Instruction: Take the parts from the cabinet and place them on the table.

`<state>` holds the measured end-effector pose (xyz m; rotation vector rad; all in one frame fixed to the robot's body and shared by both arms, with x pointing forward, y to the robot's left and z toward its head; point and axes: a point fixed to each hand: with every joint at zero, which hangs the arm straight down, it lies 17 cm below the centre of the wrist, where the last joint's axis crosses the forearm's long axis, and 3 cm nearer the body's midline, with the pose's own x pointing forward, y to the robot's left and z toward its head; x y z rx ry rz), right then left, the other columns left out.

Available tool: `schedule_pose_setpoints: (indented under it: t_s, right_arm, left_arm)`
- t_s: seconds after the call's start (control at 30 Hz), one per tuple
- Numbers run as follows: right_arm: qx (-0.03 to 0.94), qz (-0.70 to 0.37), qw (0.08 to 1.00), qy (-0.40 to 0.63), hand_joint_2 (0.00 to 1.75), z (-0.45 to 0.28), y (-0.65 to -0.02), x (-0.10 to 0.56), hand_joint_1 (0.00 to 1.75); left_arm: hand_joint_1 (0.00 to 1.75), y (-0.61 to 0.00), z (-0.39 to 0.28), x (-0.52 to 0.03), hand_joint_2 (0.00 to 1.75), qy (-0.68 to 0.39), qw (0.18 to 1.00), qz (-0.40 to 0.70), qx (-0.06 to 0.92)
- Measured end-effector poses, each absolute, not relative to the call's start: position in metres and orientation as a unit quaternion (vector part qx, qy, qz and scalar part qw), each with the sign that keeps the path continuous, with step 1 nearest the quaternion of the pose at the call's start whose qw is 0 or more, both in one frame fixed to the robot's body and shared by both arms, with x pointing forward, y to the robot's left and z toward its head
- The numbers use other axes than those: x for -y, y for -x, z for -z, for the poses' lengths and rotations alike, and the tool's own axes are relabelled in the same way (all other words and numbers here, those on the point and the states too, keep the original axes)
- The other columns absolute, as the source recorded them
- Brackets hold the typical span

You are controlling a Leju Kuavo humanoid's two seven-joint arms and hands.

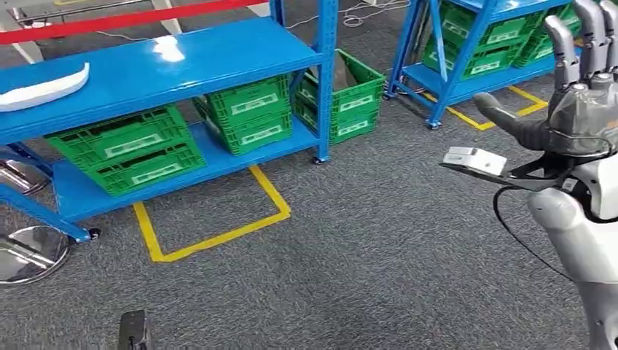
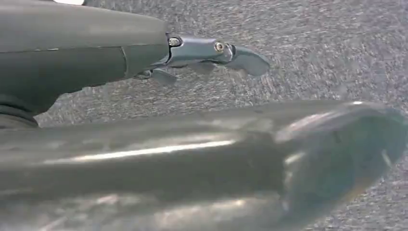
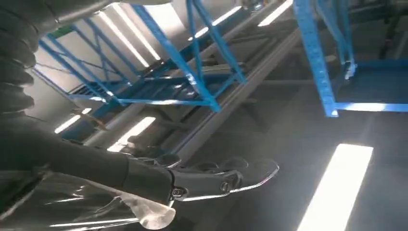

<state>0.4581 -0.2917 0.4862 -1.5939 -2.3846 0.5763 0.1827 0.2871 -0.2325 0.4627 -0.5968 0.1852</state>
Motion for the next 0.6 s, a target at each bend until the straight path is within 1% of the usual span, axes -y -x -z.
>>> schedule_pose_setpoints:
  t_s: [0.43,0.6]
  right_arm:
    - [0.807,-0.204,0.106,0.543,1.75,-0.481,-0.460,0.290,0.00]
    - [0.808,-0.207,0.103,0.542,1.75,-0.480,-0.459,0.288,0.00]
  left_arm:
    - [0.00,-0.190,0.230,-0.281,0.00,-0.219,0.925,-0.092,0.296]
    - [0.00,-0.187,0.231,-0.287,0.00,-0.224,0.924,-0.091,0.295]
